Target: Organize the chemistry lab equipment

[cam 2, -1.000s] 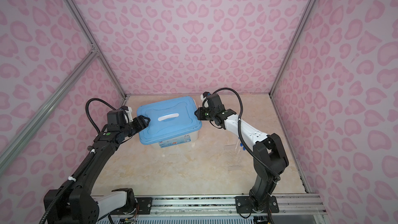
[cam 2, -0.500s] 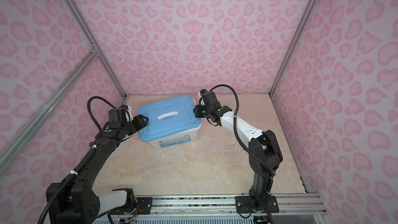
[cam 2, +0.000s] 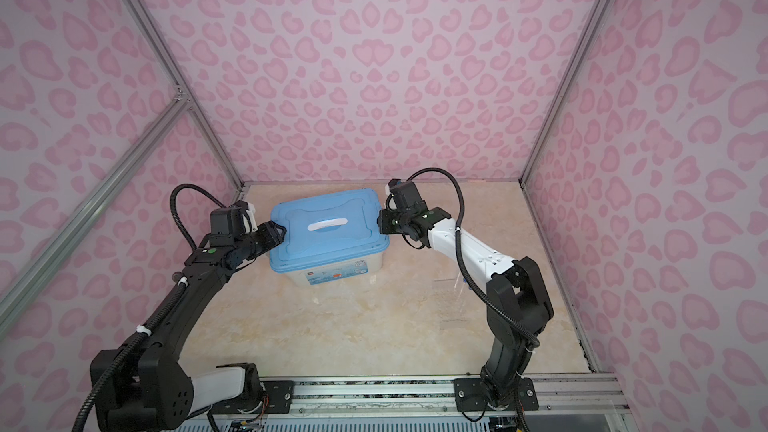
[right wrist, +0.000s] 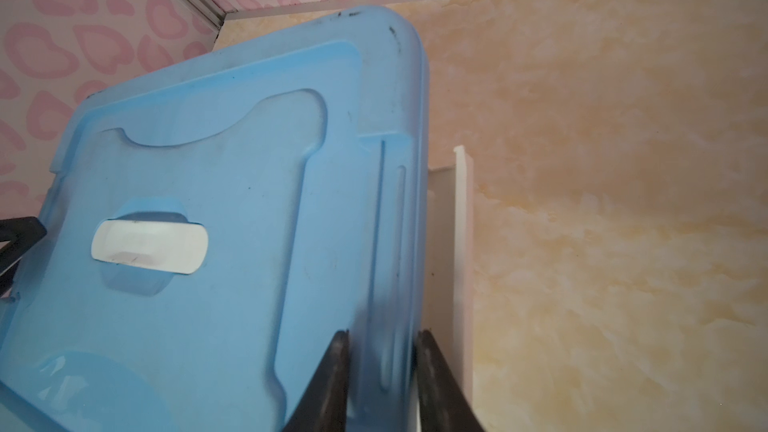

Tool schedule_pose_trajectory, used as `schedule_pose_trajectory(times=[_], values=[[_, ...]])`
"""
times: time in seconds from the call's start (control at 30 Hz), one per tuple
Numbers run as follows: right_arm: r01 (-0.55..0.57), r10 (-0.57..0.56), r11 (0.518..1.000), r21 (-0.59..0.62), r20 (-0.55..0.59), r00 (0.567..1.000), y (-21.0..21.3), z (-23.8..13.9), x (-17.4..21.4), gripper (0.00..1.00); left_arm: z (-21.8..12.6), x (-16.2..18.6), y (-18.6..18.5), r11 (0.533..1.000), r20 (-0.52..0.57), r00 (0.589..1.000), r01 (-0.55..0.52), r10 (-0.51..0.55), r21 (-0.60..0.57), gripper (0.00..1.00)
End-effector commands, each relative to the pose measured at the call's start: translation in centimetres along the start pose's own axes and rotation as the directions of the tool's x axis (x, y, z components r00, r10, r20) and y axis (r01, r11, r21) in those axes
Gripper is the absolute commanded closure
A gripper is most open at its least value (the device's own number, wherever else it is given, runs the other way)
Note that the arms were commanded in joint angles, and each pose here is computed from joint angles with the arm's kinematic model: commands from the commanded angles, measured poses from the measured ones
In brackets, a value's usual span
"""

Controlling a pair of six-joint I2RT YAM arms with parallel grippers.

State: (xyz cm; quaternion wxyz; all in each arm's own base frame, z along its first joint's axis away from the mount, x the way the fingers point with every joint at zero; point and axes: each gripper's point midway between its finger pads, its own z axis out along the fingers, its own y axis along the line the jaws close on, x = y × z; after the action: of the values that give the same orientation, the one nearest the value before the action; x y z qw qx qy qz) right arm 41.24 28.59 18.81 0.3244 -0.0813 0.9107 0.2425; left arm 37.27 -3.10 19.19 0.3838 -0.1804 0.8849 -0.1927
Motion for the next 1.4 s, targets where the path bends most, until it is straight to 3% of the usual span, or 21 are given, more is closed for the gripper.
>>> schedule_pose_trajectory(times=[0.0, 0.13, 0.33, 0.5, 0.7, 0.83, 0.93, 1.03, 1.23, 1.37], values=[[0.006, -0.003, 1.0, 0.024, -0.09, 0.996, -0.9, 0.9, 2.3, 0.71, -0.2, 0.1, 0.1, 1.0, 0.006, 1.0, -0.014, 0.014, -0.002, 0.41], [0.01, -0.006, 0.999, 0.038, -0.102, 0.995, -1.1, 1.4, 2.4, 0.7, 1.4, 1.3, 1.2, 1.0, -0.048, 0.999, -0.009, 0.007, -0.03, 0.51], [0.011, -0.005, 0.999, 0.046, -0.123, 0.992, -1.5, 1.5, 3.4, 0.68, 1.5, 2.0, 0.9, 1.0, -0.058, 0.998, 0.018, -0.018, 0.003, 0.51], [0.015, -0.009, 0.999, 0.051, -0.121, 0.993, -1.6, 1.4, 3.2, 0.66, 0.2, 0.8, 0.4, 1.0, -0.032, 0.999, -0.005, 0.004, -0.009, 0.47], [0.002, 0.005, 0.998, 0.06, -0.12, 0.993, -2.0, 1.4, 3.1, 0.65, -1.0, -1.6, 1.1, 0.995, 0.007, 1.0, -0.028, 0.029, -0.097, 0.32], [-0.003, 0.01, 0.998, 0.055, -0.122, 0.993, -2.0, 1.5, 3.0, 0.65, -1.6, -2.3, 2.0, 0.992, 0.042, 0.999, -0.012, 0.017, -0.128, 0.28], [0.0, 0.007, 0.999, 0.053, -0.126, 0.992, -1.9, 1.5, 3.1, 0.64, -2.1, -2.9, 2.4, 0.995, 0.095, 0.995, 0.019, -0.009, -0.101, 0.17], [-0.001, 0.006, 0.999, 0.048, -0.12, 0.993, -1.9, 1.4, 3.0, 0.64, -0.9, -2.6, 2.9, 0.997, 0.074, 0.994, 0.079, -0.079, -0.002, 0.12], [-0.003, 0.007, 1.0, 0.025, -0.134, 0.991, -1.6, 1.7, 3.4, 0.64, 0.6, -1.6, 1.1, 0.966, 0.016, 0.989, 0.141, -0.148, 0.216, 0.11], [0.003, 0.001, 1.0, 0.028, -0.14, 0.99, -1.7, 1.6, 3.6, 0.63, 1.0, -1.0, 0.7, 0.956, -0.007, 0.988, 0.149, -0.152, 0.254, 0.12]])
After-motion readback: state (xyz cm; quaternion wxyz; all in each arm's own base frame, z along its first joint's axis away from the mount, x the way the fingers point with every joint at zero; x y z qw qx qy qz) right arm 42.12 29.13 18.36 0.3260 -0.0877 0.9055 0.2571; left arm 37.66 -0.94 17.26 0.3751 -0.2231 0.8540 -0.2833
